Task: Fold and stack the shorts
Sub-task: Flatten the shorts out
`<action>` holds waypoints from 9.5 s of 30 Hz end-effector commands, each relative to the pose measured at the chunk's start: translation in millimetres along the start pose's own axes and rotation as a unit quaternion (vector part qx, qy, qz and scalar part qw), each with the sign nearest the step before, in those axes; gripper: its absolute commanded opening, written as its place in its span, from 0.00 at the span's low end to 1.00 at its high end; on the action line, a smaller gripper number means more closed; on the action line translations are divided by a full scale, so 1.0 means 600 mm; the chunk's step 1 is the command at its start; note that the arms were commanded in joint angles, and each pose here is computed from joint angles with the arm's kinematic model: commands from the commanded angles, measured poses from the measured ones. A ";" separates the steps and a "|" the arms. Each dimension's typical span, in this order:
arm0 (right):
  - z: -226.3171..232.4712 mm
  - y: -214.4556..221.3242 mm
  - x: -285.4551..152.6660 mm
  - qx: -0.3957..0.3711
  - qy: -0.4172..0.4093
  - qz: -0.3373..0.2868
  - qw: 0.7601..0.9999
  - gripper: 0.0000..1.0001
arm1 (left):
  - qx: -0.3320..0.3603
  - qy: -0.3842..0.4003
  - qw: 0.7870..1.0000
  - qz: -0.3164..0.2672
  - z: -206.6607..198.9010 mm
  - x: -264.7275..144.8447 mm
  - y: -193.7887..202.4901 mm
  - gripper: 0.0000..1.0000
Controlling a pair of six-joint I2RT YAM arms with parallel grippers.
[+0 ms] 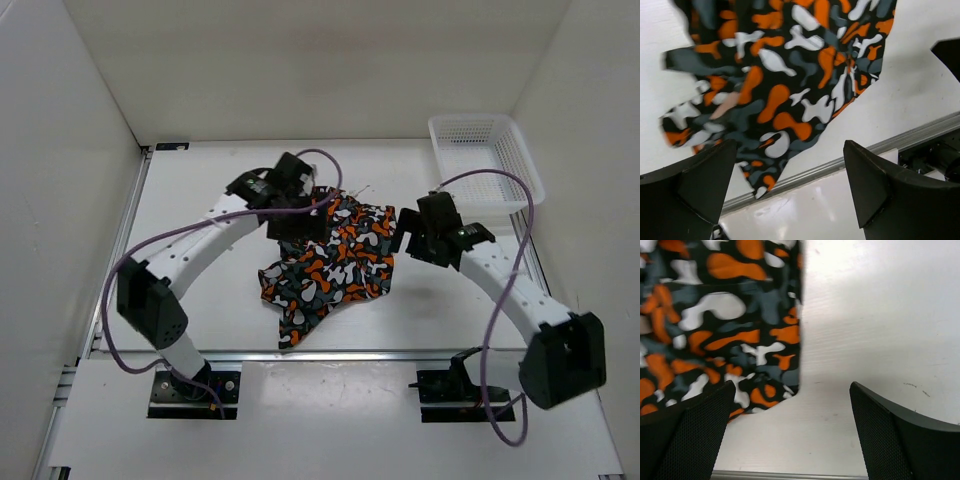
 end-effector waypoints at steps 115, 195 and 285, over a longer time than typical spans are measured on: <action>-0.056 0.079 0.084 0.193 -0.017 0.091 0.977 0.01 | -0.368 -0.158 0.916 0.019 0.215 0.080 0.136 0.10; -0.058 0.095 0.043 0.150 -0.084 0.163 0.972 0.45 | -0.318 -0.214 0.922 -0.048 0.274 -0.035 0.035 0.10; -0.069 -0.015 0.067 0.120 0.033 0.098 0.987 0.00 | -0.287 -0.145 0.946 0.040 0.262 0.249 -0.123 0.60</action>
Point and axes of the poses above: each gripper's point midway between its finger pads, its own x axis out along the fingers, its own z axis along the line the jaws close on, y = z × x, the point moved 7 cm from there along -x, back along the fingers, and after that the axes turned 3 degrees about -x, right-handed, at the moved point
